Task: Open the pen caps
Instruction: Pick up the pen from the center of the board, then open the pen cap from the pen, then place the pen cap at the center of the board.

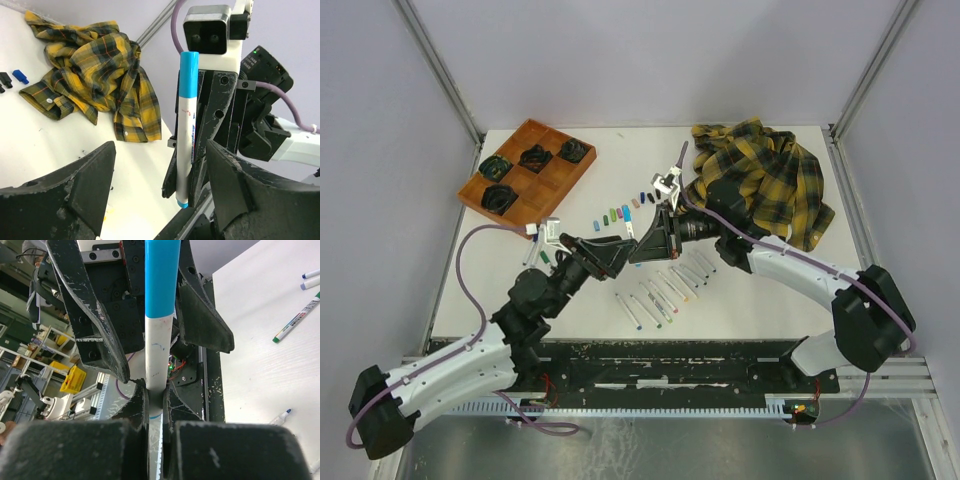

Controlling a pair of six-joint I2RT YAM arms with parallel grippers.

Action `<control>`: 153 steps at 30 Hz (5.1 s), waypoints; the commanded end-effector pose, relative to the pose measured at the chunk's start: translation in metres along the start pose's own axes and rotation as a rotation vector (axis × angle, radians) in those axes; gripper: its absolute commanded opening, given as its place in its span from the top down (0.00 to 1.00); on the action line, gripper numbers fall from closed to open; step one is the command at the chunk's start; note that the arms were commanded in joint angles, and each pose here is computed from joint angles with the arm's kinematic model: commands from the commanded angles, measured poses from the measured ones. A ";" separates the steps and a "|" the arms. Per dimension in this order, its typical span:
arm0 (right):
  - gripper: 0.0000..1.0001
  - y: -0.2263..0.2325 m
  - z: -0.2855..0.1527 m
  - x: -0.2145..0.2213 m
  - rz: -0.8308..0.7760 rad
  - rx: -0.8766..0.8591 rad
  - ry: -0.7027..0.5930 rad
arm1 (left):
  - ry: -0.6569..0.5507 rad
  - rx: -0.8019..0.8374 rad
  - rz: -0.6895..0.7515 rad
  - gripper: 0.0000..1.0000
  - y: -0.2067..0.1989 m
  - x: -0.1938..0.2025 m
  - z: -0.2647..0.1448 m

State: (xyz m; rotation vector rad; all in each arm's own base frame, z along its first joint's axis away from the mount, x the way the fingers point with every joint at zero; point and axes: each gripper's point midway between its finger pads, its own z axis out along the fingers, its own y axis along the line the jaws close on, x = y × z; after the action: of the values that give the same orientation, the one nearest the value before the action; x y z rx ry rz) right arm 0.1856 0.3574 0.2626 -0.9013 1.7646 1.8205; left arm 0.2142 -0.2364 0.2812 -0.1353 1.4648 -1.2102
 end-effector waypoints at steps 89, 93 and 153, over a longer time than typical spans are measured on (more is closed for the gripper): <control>1.00 0.043 0.000 0.004 -0.076 -0.105 0.148 | 0.079 0.316 -0.013 0.56 -0.070 -0.037 0.003; 1.00 0.043 -0.001 0.004 -0.087 -0.096 0.153 | 0.099 0.325 -0.013 0.56 -0.070 -0.033 0.002; 1.00 -0.077 0.014 0.063 0.084 0.383 0.289 | 0.301 -1.032 0.074 0.97 0.304 -0.018 -0.010</control>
State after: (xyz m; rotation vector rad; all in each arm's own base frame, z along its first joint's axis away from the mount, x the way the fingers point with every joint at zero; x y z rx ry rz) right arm 0.1842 0.3601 0.1465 -0.9928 2.3093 1.4005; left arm 0.3439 -0.0893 0.0641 -0.6495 2.2580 -0.4093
